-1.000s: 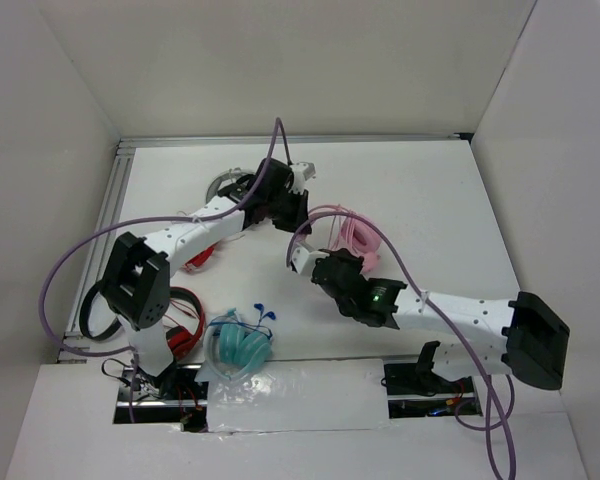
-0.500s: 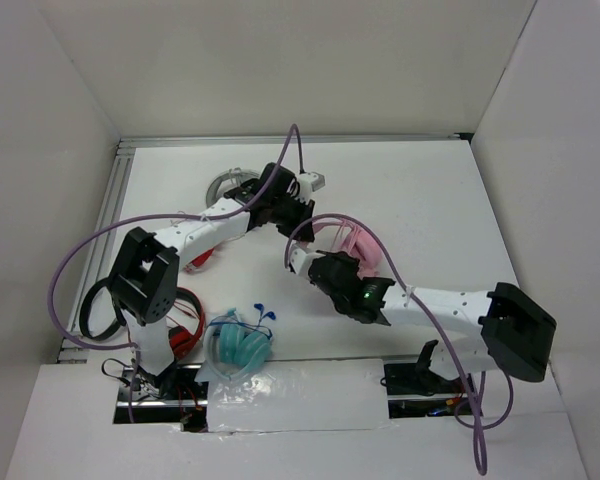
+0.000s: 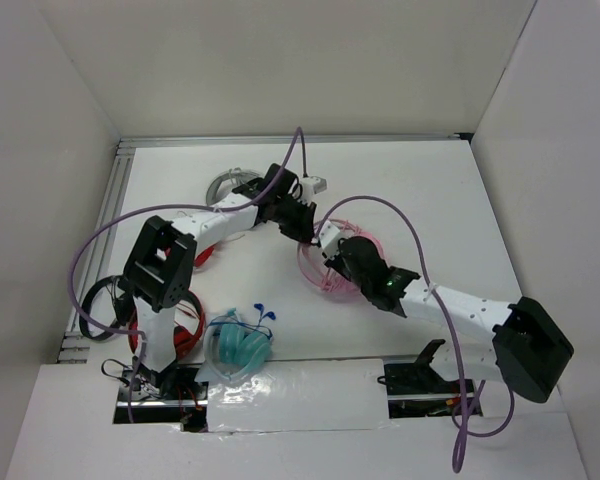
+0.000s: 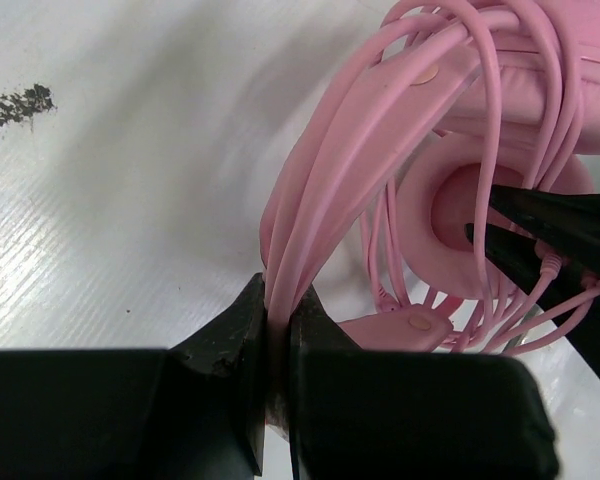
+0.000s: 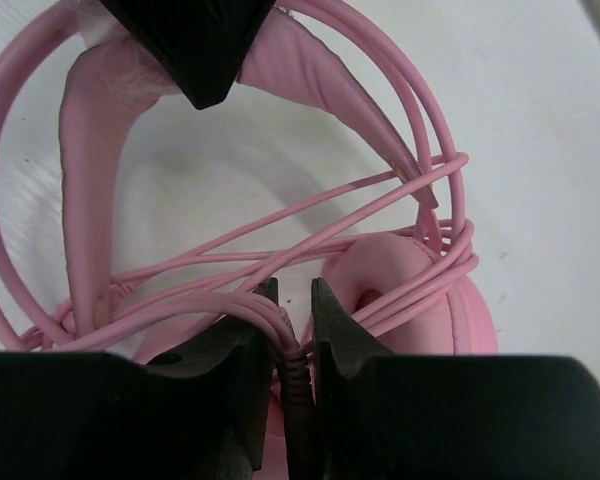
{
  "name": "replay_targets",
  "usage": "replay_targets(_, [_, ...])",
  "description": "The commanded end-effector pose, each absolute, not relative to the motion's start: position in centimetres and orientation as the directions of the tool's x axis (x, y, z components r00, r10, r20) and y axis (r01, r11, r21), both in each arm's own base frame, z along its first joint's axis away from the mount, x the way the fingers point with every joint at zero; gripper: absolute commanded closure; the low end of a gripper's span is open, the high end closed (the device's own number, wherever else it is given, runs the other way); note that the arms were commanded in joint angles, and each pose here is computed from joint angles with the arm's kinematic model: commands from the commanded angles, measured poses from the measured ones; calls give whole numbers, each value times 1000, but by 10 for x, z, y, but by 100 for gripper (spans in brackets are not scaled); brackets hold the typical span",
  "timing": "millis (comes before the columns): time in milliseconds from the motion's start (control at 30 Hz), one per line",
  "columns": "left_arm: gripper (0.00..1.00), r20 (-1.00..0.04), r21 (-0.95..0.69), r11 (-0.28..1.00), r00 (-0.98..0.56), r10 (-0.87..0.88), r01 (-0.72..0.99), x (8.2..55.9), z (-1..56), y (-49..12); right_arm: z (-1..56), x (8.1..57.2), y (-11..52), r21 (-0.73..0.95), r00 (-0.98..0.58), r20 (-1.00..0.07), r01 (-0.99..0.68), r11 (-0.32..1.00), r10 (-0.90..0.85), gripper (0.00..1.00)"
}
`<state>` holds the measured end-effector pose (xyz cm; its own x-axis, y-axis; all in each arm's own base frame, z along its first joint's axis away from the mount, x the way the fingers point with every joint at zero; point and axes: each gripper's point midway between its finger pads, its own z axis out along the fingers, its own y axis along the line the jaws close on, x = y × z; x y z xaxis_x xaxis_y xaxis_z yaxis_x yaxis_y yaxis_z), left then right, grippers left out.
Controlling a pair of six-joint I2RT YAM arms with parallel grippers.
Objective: Wrap the headphones
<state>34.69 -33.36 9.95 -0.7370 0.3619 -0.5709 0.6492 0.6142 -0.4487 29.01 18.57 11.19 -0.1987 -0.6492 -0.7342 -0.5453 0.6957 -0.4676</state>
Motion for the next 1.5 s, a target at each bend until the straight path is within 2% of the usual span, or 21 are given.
replay_targets(0, [100, -508, -491, 566, -746, 431, 662, 330, 92, -333, 148, 312, 188, -357, -171, -860, -472, 807, -480, 74])
replay_targets(100, [100, -496, -491, 571, -750, 437, 658, 332, 87, -334, 145, 317, 190, -356, -185, -852, -480, 802, -489, 69])
replay_targets(233, [100, -486, -485, 575, -750, 449, 659, 331, 83, -332, 139, 329, 188, -391, -204, -829, -454, 801, -521, 55])
replay_targets(433, [100, -453, -494, 596, -772, 445, 633, 330, 76, -330, 148, 345, 182, -412, -220, -832, -368, 833, -509, 52])
replay_targets(467, [97, -444, -498, 599, -778, 446, 627, 329, 75, -330, 155, 349, 178, -417, -226, -834, -339, 843, -503, 52])
replay_targets(500, [88, -439, -494, 605, -780, 445, 624, 330, 74, -329, 157, 350, 177, -408, -234, -840, -323, 854, -489, 51])
replay_targets(600, [73, -428, -489, 621, -789, 441, 612, 332, 73, -328, 168, 355, 172, -363, -245, -866, -291, 885, -436, 46])
replay_targets(733, [66, -427, -473, 638, -792, 437, 607, 337, 75, -327, 182, 362, 173, -320, -248, -886, -285, 904, -392, 45])
replay_targets(767, [61, -424, -475, 637, -792, 439, 607, 336, 74, -328, 184, 363, 172, -313, -255, -888, -276, 909, -383, 45])
replay_targets(967, [53, -406, -470, 652, -802, 438, 595, 335, 71, -325, 178, 381, 154, -336, -339, -867, -143, 931, -365, 45])
replay_targets(1100, [52, -409, -451, 655, -793, 451, 606, 335, 71, -327, 164, 387, 159, -344, -380, -843, -163, 925, -381, 42])
replay_targets(1233, [45, -401, -444, 664, -796, 453, 602, 334, 69, -329, 160, 391, 165, -339, -398, -835, -174, 925, -381, 41])
replay_targets(1267, [31, -405, -443, 664, -795, 451, 602, 334, 70, -329, 161, 391, 166, -335, -399, -837, -170, 927, -375, 33])
replay_targets(1300, [16, -403, -437, 675, -800, 444, 595, 336, 70, -328, 162, 390, 165, -338, -403, -833, -171, 925, -379, 32])
replay_targets(1333, [1, -404, -430, 681, -801, 442, 593, 337, 70, -327, 164, 390, 164, -345, -401, -835, -152, 926, -377, 25])
replay_targets(1367, [1, -401, -431, 683, -803, 440, 590, 335, 70, -327, 166, 388, 164, -348, -397, -836, -151, 925, -379, 19])
replay_targets(1400, [1, -404, -429, 685, -803, 437, 589, 336, 72, -327, 167, 387, 166, -348, -396, -835, -159, 924, -383, 1])
replay_targets(1467, [1, -415, -426, 685, -800, 433, 591, 338, 76, -327, 172, 384, 169, -345, -388, -839, -163, 924, -382, 0])
